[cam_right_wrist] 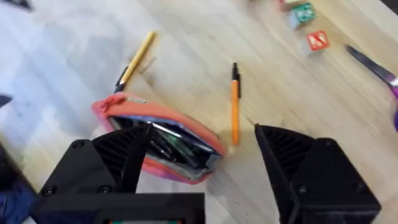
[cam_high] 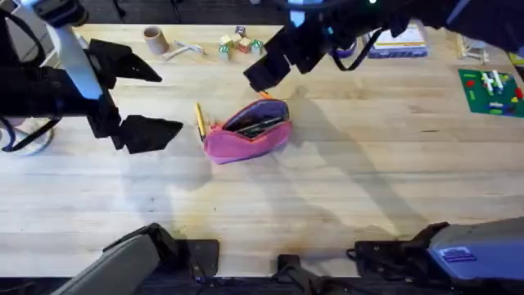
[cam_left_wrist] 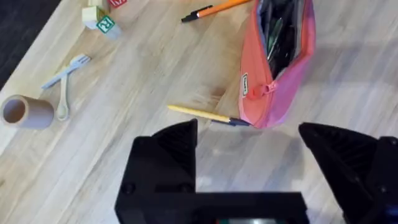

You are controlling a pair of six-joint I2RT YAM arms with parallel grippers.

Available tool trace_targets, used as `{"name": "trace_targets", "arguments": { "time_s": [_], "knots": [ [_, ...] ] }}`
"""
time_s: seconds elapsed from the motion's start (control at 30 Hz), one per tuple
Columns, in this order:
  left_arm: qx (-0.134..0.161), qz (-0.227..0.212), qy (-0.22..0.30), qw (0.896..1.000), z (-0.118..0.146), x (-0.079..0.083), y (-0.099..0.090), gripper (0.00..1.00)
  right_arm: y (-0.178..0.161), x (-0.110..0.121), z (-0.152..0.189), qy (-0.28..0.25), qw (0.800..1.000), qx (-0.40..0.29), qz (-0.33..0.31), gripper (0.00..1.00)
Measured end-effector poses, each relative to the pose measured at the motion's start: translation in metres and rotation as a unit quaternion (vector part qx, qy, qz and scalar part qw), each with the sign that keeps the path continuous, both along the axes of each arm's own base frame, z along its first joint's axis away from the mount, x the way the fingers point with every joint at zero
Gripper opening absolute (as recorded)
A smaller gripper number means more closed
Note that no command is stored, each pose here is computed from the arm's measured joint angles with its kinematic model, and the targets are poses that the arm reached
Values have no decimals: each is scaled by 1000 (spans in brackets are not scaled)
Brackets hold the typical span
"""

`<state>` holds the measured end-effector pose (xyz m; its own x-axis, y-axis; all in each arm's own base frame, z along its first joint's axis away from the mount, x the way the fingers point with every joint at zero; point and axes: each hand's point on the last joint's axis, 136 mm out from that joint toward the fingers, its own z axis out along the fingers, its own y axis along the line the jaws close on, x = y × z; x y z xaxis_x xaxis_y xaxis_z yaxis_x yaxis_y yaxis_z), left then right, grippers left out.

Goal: Unzip the bag, pick up the pens from the table one at a time and place them inside, then zip the bag closed.

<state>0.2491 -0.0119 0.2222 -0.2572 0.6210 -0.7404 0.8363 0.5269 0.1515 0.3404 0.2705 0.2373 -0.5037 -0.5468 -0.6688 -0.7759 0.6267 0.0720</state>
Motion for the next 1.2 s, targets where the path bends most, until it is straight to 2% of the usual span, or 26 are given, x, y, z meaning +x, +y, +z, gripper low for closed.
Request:
{"name": "trace_targets", "arguments": {
  "time_s": [0.23,0.33,0.73,0.97,1.07,1.13,1.2],
  "knots": [
    [2,17,16,1000,-2,0,3,994,-20,23,2,4,996,8,-85,996],
    [5,20,17,1000,-3,0,5,994,-21,30,-1,4,995,8,-103,996],
    [7,23,20,1000,-4,0,6,995,-23,34,-12,14,993,-3,-115,996],
    [21,29,18,999,-6,3,11,995,-23,34,-12,14,993,-3,-116,996],
    [20,64,14,998,-3,15,19,994,-24,34,-12,15,993,-3,-116,995],
    [13,110,26,993,-2,23,28,995,-24,34,-12,16,993,-2,-118,996],
    [0,168,40,985,2,32,38,995,-24,34,-12,16,993,-2,-119,996]
  ]
}}
